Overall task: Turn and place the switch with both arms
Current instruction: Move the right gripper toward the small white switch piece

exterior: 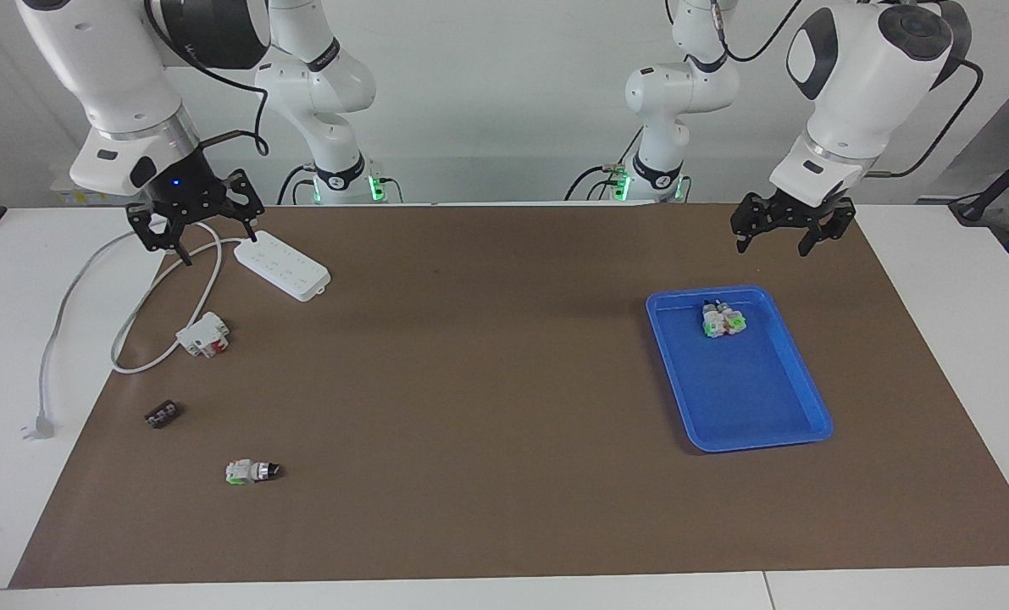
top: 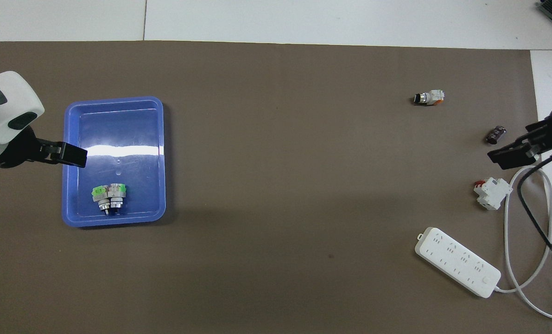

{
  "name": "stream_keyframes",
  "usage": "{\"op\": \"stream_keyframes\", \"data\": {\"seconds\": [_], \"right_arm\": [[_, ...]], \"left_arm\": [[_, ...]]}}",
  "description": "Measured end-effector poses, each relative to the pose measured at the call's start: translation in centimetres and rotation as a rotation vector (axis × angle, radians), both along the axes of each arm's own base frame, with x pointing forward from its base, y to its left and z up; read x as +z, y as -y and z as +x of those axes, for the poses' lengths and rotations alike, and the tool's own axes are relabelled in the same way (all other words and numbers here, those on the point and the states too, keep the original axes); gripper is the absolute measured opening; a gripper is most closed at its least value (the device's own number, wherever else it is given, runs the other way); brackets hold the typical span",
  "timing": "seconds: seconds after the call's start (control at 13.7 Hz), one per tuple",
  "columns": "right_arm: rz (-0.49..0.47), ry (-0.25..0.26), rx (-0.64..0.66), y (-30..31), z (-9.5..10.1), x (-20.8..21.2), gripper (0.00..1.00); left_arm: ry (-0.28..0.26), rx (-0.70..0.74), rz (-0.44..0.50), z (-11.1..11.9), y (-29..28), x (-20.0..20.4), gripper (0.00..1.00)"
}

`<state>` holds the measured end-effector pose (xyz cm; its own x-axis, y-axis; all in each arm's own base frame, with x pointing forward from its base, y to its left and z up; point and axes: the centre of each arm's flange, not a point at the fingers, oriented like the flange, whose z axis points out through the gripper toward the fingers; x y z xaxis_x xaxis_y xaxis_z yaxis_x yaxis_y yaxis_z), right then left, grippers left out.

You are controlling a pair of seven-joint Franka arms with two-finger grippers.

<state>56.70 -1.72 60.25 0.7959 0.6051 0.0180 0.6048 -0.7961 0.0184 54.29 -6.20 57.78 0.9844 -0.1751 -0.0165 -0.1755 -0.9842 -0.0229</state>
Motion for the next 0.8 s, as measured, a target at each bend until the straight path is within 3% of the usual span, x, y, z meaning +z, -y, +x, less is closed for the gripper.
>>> {"op": "stream_keyframes", "data": {"seconds": [0.22,0.44,0.8], "right_arm": [[-0.005,-0.023,0.255,2.1,2.4,-2.2,0.93],[-0.005,-0.045,0.511,2.9,6.6,-5.4,0.93],[0.068,-0.06,0.75,3.3,13.1,-13.8,0.94]], "left_arm": [[0.004,0.02,0.0,-0.1,-1.1,0.2,1.0],[0.004,0.054,0.0,0.0,-2.9,0.2,1.0],[0.004,0.056,0.0,0.0,-3.0,0.2,1.0]]}}
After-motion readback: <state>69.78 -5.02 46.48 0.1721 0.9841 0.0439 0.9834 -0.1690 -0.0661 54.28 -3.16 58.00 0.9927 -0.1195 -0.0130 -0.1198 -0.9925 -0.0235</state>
